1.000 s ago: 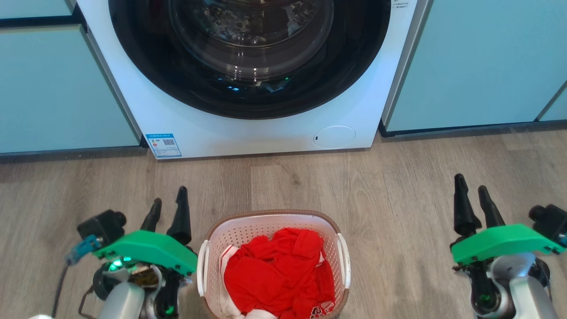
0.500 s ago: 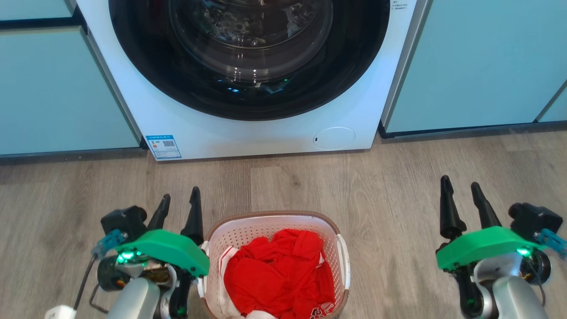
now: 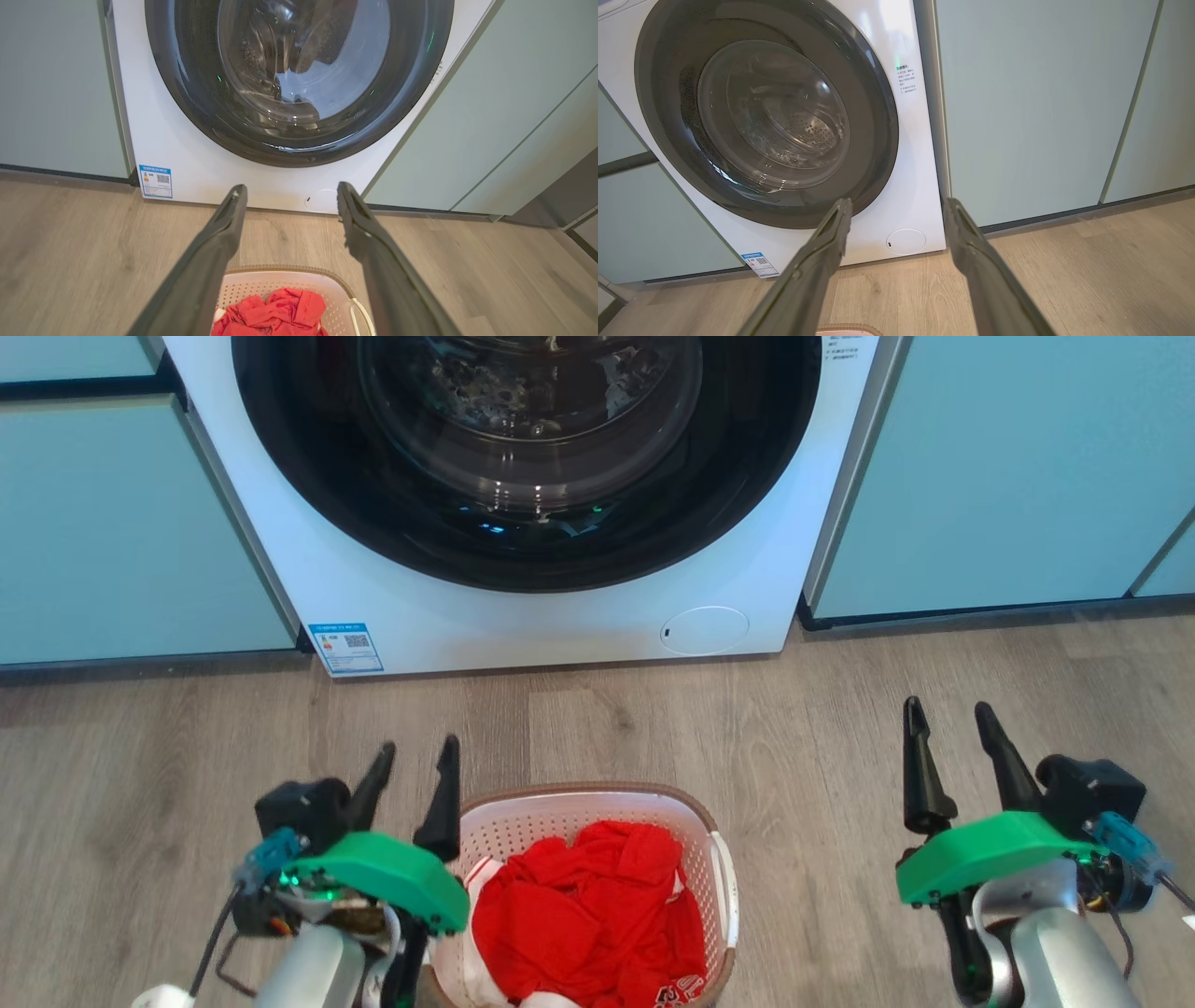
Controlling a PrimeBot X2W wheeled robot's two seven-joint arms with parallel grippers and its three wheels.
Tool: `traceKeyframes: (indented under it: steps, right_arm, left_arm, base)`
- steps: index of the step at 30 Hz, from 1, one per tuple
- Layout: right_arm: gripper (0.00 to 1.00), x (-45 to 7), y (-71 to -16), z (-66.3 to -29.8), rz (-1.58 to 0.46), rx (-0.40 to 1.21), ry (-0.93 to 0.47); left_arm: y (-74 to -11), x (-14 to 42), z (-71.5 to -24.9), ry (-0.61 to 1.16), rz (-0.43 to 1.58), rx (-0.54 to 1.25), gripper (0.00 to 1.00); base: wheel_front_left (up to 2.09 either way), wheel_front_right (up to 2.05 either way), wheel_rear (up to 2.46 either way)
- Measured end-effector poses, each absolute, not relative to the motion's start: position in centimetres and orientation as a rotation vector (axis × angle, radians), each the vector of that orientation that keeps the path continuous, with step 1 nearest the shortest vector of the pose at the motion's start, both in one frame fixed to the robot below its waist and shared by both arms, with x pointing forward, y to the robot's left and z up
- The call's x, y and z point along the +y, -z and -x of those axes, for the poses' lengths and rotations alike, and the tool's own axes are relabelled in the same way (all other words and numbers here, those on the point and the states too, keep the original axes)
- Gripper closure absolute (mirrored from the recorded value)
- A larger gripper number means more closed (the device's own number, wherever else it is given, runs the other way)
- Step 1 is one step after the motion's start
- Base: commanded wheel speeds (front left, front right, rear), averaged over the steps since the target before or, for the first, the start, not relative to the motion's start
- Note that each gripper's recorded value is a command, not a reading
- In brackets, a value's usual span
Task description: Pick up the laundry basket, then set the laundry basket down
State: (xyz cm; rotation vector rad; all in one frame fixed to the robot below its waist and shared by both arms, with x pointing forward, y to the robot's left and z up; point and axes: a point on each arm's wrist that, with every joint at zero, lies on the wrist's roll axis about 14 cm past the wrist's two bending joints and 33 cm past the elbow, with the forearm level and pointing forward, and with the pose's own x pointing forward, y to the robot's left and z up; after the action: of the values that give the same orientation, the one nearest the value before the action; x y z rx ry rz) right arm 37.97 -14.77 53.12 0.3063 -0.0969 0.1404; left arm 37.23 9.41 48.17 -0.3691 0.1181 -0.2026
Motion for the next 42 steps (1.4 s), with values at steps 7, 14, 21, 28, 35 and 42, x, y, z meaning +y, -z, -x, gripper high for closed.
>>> traceKeyframes:
  steps: [7,14,21,28,35,42]
  right_arm:
    - [0.0,-15.0,-54.8,-38.1,-0.263,-0.161,-0.142]
    - [0.0,-15.1,-57.2,-38.1,-0.205,-0.248,-0.149]
    - [0.0,-14.1,-59.0,-37.8,-0.111,-0.317,-0.18]
    - [0.0,-13.9,-59.2,-37.7,-0.034,-0.335,-0.185]
    - [0.0,-14.5,-55.5,-37.8,-0.045,-0.221,-0.165]
    - [0.0,-14.7,-53.4,-37.7,-0.063,-0.154,-0.158]
  left_arm:
    - [-53.0,9.9,-38.2,0.176,0.283,-0.063,0.0]
    - [-57.9,10.8,-38.2,0.12,0.194,-0.243,0.0]
    - [-59.3,11.7,-37.9,0.051,0.127,-0.309,0.0]
    - [-59.1,11.8,-37.6,0.034,0.069,-0.326,0.0]
    - [-54.2,11.5,-37.6,0.056,0.096,-0.17,0.0]
    - [-49.1,11.4,-36.8,0.063,0.119,-0.006,0.0]
  base:
    - [0.0,0.0,0.0]
    - [0.0,0.0,0.0]
    - [0.0,0.0,0.0]
    - [0.0,0.0,0.0]
    - [0.0,0.0,0.0]
    - [0.0,0.0,0.0]
